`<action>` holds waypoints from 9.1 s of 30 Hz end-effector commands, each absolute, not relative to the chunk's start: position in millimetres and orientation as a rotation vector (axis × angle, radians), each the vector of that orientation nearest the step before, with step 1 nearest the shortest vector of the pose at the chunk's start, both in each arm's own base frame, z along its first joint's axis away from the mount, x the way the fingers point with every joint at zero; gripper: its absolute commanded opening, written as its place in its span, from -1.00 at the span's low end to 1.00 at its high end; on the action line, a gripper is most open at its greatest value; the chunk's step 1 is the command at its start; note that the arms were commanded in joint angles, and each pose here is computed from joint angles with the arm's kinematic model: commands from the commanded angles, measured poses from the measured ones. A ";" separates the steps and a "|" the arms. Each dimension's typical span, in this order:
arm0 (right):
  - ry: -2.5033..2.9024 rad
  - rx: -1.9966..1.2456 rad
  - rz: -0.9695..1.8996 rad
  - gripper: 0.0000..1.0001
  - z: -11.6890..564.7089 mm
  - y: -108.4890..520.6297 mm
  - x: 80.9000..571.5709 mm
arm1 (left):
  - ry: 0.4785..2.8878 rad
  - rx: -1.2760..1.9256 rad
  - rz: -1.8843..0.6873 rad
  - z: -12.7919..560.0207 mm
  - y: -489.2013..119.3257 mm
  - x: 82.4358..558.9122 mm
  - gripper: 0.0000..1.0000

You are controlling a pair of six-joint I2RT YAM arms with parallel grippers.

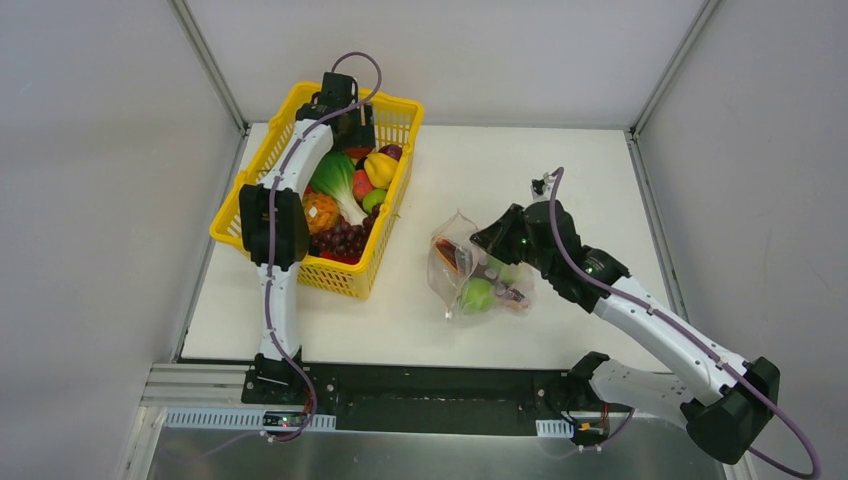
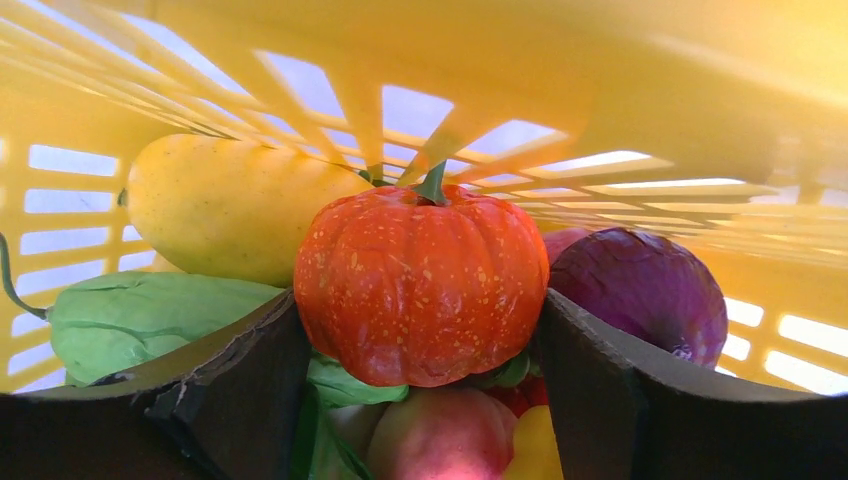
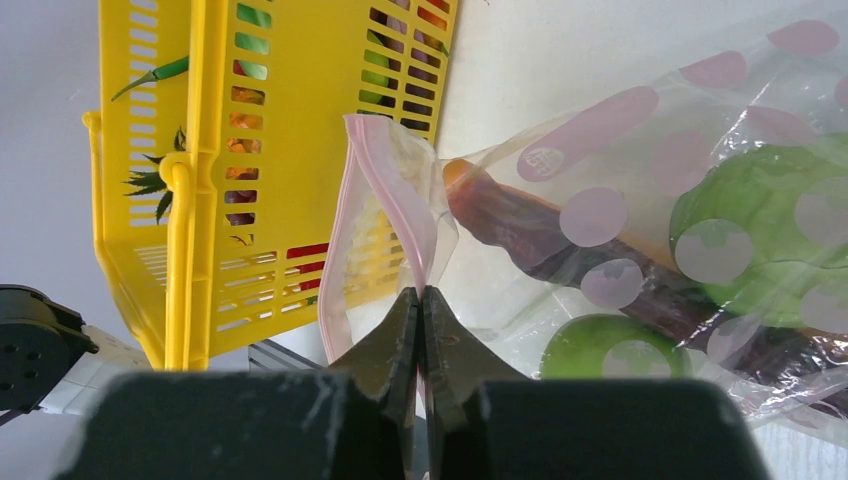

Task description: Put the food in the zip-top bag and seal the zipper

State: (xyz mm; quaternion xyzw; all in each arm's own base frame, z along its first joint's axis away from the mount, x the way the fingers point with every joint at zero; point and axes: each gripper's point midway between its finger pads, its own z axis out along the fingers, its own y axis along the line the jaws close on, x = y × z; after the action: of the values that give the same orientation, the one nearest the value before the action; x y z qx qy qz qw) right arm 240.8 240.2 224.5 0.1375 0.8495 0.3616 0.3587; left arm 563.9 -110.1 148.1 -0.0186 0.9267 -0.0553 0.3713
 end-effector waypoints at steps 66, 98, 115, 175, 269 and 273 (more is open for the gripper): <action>1.961 0.319 1.205 -0.91 317.6 237.9 218.0 | 1.992 0.694 -0.770 242.7 -325.0 219.1 -0.22; 1.929 0.375 1.213 -0.90 312.6 229.7 216.5 | 1.988 0.773 -0.766 270.9 -322.3 197.2 0.68; 1.984 0.206 1.258 -0.90 291.0 245.2 203.1 | 1.908 0.331 -0.375 300.0 -182.8 226.3 0.89; 2.068 0.197 1.236 -0.90 268.1 258.3 210.9 | 2.550 -0.023 0.221 207.3 -10.7 245.5 0.98; 2.011 0.242 1.276 -0.91 284.8 254.1 209.6 | 1.861 0.286 -1.065 355.3 -213.4 210.2 -0.31; 1.987 0.271 1.274 -0.91 288.1 251.3 212.4 | 1.838 0.314 -1.119 356.0 -228.0 200.0 -0.31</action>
State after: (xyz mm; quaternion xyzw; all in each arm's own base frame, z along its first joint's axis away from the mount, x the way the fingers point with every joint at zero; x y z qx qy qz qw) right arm 206.4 253.2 257.6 0.0947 0.8096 0.4697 0.3391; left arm 203.5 -214.9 337.8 0.1231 0.7782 -0.4267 0.4440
